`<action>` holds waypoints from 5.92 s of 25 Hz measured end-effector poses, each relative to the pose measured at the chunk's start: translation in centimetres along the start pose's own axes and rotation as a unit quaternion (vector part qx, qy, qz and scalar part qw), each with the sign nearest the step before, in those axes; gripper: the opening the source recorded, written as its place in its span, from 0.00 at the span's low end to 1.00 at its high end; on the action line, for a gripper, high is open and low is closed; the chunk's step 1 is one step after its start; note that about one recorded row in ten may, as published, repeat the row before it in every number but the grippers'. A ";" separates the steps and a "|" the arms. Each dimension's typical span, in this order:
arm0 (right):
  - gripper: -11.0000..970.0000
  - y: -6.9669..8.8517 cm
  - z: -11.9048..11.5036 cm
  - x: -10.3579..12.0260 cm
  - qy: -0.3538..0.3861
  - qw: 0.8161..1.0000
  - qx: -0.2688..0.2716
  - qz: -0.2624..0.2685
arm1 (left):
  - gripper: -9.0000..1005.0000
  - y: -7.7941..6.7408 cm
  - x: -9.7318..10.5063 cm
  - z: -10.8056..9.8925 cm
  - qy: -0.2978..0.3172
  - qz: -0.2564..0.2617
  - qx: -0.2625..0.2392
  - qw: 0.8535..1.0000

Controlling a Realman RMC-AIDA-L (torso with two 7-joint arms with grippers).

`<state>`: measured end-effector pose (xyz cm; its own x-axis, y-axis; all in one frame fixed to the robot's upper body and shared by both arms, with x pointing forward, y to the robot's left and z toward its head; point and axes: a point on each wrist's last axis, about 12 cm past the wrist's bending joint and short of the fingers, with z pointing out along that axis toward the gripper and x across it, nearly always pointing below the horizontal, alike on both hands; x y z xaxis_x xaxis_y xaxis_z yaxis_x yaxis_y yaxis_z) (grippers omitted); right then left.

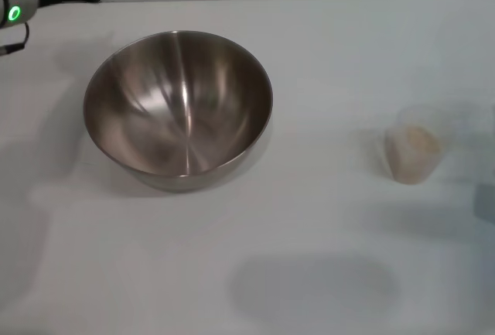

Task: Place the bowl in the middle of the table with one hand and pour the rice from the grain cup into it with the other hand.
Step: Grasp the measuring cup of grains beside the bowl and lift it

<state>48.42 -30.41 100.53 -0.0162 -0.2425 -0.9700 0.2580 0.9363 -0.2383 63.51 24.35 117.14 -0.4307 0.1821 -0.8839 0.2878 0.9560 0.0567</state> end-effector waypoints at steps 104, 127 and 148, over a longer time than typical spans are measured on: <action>0.66 4.0 -10.5 0.6 0.043 0.992 -0.089 0.072 | 0.76 2.3 0.4 -0.2 -0.137 -0.033 -0.075 0.987; 0.66 3.3 -9.6 1.1 0.044 0.993 -0.082 0.071 | 0.76 1.7 -0.7 -0.3 -0.148 -0.026 -0.065 0.986; 0.66 3.4 -8.8 1.3 0.041 0.991 -0.112 0.061 | 0.76 0.9 -0.8 -0.5 -0.153 -0.019 -0.055 0.987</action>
<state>40.78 -25.35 98.06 -0.0785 -0.1103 -0.9908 0.0416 0.9926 -0.1138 63.71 25.21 118.13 -0.1563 0.0835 -0.9842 0.1744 0.9831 0.0558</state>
